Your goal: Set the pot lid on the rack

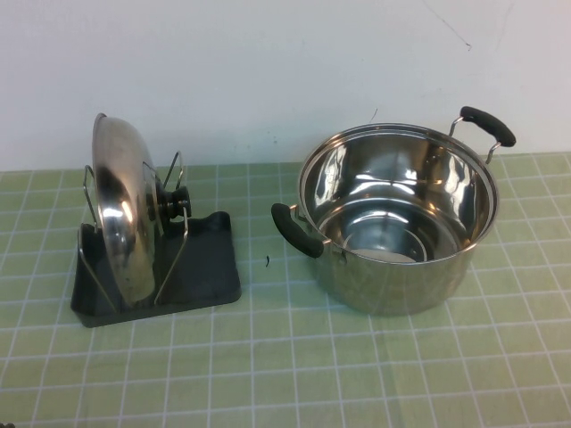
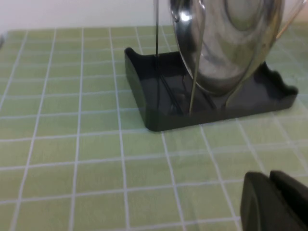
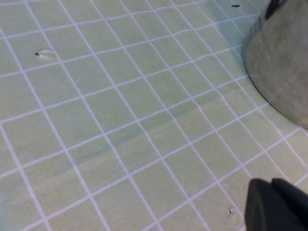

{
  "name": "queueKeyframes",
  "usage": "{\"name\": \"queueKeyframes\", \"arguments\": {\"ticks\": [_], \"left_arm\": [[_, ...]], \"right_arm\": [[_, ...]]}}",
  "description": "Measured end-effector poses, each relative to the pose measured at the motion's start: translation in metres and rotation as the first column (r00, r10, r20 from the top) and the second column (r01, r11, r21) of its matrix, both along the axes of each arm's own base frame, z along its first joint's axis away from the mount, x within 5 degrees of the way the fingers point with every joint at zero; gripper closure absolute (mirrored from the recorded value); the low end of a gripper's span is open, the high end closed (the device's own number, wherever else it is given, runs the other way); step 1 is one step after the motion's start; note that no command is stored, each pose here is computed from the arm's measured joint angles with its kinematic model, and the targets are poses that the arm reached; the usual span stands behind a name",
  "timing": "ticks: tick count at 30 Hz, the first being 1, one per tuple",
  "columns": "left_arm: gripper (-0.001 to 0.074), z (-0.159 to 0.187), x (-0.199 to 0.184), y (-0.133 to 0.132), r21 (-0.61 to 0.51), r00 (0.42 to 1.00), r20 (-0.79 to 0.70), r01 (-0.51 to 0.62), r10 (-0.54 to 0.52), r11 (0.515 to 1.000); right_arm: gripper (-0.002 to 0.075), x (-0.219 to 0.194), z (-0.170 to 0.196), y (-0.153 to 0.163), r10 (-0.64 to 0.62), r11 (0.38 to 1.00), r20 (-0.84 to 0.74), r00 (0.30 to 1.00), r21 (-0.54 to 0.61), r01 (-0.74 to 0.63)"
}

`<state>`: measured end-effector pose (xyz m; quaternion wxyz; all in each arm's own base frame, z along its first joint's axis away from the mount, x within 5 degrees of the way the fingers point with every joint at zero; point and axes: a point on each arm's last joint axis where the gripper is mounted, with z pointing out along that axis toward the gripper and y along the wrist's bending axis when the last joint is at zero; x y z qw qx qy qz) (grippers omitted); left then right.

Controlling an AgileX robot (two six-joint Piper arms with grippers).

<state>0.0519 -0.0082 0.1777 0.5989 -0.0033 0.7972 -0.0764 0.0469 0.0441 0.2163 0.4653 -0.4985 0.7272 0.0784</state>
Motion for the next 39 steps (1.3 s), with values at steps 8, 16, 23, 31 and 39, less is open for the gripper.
{"name": "queueKeyframes", "arguments": {"ticks": [8, 16, 23, 31, 39], "left_arm": [[0.0737, -0.0004, 0.0002, 0.0027, -0.077, 0.997, -0.014, -0.074, 0.073, 0.994], [0.0737, -0.0004, 0.0003, 0.0038, -0.078, 0.995, -0.015, -0.095, 0.094, 0.992], [0.0737, -0.0004, 0.0003, 0.0039, 0.017, 0.998, -0.002, -0.068, 0.068, 0.998], [0.0737, -0.0004, 0.0003, 0.0039, 0.030, 0.998, -0.001, -0.064, 0.064, 0.997], [0.0737, -0.0004, 0.0003, 0.0039, 0.033, 0.998, 0.000, -0.064, 0.064, 0.997]], "right_arm": [[0.0727, 0.0000, -0.0005, 0.0000, 0.000, 1.000, -0.001, 1.000, -0.001, 0.000], [0.0727, 0.0000, -0.0005, 0.0000, 0.000, 1.000, -0.001, 1.000, -0.001, 0.000], [0.0727, 0.0000, -0.0005, 0.0000, 0.000, 1.000, -0.001, 1.000, -0.001, 0.000], [0.0727, 0.0000, -0.0005, 0.0000, 0.000, 1.000, -0.001, 1.000, -0.001, 0.000], [0.0727, 0.0000, -0.0005, 0.0000, 0.000, 1.000, -0.001, 1.000, -0.001, 0.000]]}}
